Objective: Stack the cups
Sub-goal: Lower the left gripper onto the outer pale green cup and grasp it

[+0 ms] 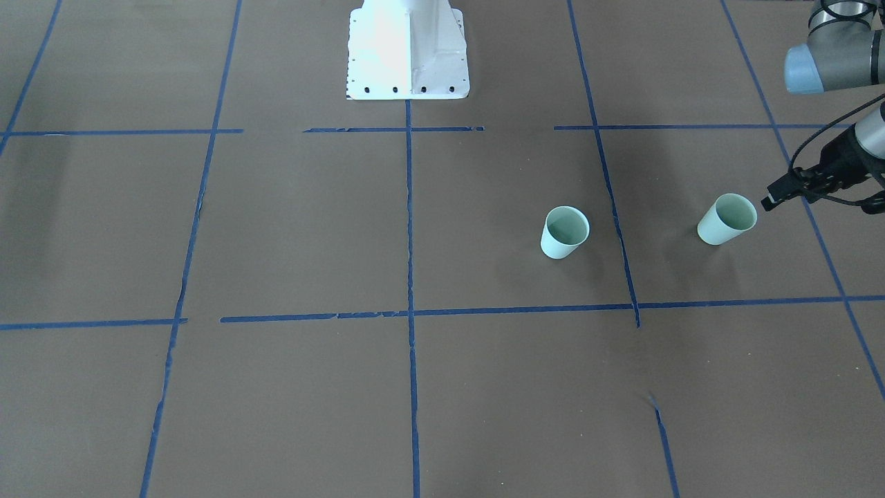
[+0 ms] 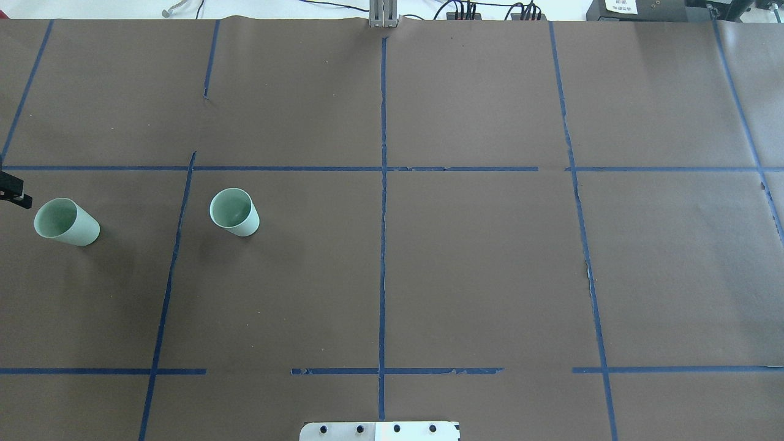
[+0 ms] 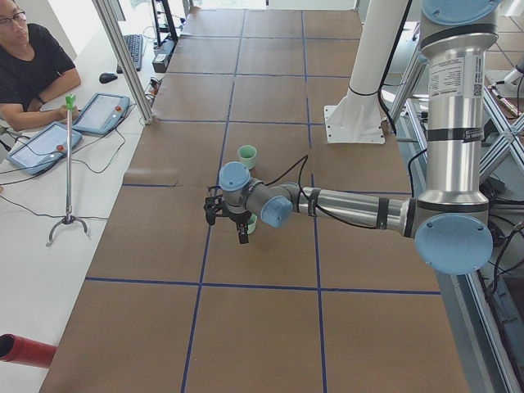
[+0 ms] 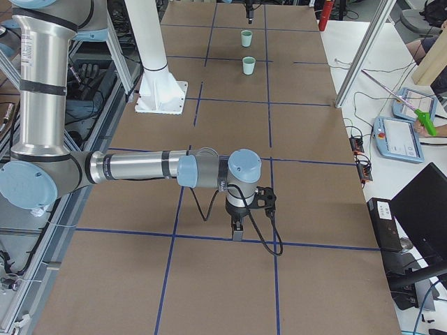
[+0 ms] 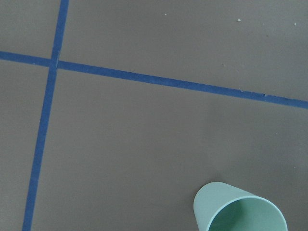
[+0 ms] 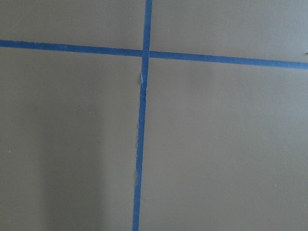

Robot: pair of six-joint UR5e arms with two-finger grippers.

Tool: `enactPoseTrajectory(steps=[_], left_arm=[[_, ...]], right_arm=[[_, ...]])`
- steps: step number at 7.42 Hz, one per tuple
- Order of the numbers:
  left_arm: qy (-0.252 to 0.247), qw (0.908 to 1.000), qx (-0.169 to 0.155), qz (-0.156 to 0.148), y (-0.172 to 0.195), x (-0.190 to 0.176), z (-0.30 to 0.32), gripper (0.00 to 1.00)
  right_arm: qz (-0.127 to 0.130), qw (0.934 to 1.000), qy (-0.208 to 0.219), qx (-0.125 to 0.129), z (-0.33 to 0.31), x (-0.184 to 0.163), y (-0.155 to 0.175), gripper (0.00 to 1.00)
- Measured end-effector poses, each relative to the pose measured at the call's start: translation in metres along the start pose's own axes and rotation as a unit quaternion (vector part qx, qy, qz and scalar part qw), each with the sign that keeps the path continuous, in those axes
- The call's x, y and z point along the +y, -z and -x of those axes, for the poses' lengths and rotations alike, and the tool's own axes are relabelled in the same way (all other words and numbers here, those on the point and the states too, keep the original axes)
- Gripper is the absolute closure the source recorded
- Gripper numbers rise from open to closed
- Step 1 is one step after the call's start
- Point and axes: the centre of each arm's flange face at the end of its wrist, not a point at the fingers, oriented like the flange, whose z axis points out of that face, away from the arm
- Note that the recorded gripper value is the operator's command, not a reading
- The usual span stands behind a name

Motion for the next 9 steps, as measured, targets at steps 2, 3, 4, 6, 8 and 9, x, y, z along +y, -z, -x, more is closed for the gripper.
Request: enactPoseTrajectory(steps=[2,3,4,6,8,9], left_arm=[[-0.008,0.9999,-0.011,0.008,-0.017,0.007,-0.011,0.02],[-0.011,0.9998,-0.014,0.012,-0.022,0.009,-0.013,0.03],[-0.014,0.9997,-0.016,0.015,-0.027,0.011,-0.014,0.05],[-0.022,0.9995,-0.016,0.013,-0.036,0.010,-0.014,0.50],[-0.026,0.9995,-0.014,0.012,-0.039,0.010,-0.014,1.00],[-0.023,0.9996,-0.012,0.011,-0.039,0.010,-0.015,1.00]], right_arm=[[0.000,1.0000,0.000,0.000,0.000,0.000,0.000,0.00],[0.000,1.0000,0.000,0.000,0.000,0.000,0.000,0.00],[0.000,1.0000,0.000,0.000,0.000,0.000,0.000,0.00],[0.000,1.0000,0.000,-0.001,0.000,0.000,0.000,0.00],[0.000,1.0000,0.000,-0.001,0.000,0.000,0.000,0.00],[0.000,1.0000,0.000,-0.001,0.000,0.000,0.000,0.00]])
